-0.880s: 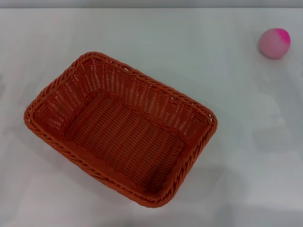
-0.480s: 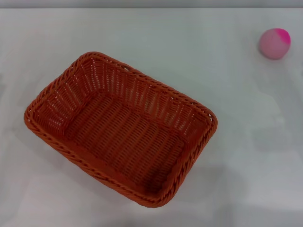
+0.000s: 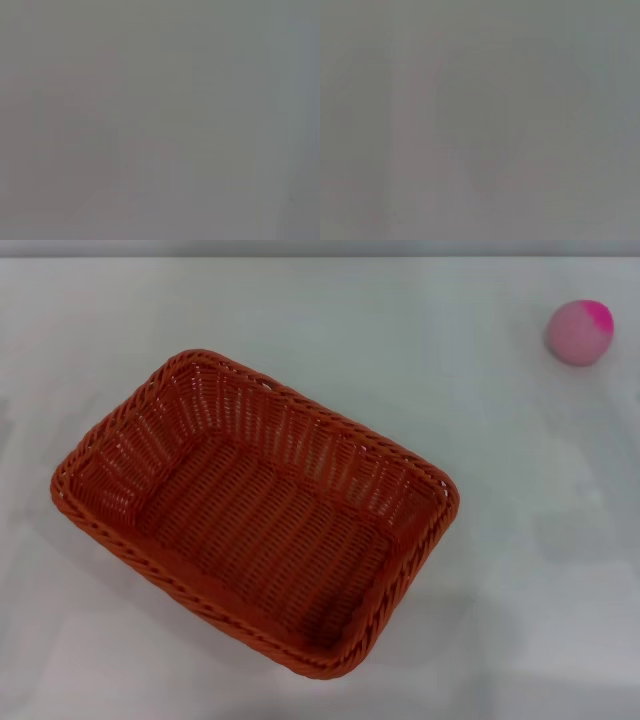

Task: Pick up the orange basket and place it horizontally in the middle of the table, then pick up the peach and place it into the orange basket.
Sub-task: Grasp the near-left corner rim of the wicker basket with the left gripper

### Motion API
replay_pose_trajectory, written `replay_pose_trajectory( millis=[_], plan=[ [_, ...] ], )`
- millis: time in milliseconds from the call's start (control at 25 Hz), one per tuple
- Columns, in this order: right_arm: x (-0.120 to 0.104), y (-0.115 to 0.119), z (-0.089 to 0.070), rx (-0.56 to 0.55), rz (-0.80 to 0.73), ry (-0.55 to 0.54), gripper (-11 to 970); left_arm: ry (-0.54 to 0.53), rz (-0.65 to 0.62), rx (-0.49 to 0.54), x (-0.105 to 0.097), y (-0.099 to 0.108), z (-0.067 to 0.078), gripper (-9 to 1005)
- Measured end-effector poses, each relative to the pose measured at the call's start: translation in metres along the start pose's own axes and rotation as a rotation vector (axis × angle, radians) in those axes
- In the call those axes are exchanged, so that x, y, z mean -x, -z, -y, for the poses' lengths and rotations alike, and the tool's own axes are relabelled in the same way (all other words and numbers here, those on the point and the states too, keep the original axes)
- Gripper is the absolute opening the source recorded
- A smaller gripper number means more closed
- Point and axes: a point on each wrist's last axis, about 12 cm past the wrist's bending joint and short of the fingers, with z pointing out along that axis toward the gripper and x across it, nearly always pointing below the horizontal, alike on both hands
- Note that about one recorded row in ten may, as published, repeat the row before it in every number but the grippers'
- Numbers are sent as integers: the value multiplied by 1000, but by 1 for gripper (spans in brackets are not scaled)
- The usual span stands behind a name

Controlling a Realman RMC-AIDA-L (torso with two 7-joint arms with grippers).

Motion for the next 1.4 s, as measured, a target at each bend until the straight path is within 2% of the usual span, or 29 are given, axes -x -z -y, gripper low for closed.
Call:
replay_pose_trajectory(
  millis=[240, 400, 720, 880, 1120, 1200, 1400],
  plan=[
    [0, -1, 0, 0, -2, 0, 828, 26, -8, -38, 10, 6, -7, 701],
    [-1, -3, 0, -1, -7, 1, 827, 37, -16, -85, 25, 6, -13, 697],
    [0, -5, 1, 0, -9, 8, 827, 135, -183, -258, 68, -16, -21, 690],
    [1, -8, 0, 4, -4, 8, 827, 164, -325, -317, 96, -33, -19, 686],
    [2, -8, 0, 5, 0, 8, 827, 210, -622, -389, 131, -74, -12, 681],
    [2, -8, 0, 5, 1, 8, 827, 221, -736, -406, 137, -89, -10, 679],
    [2, -8, 0, 5, 2, 8, 827, 154, -976, -405, 143, -123, 2, 674]
  ],
)
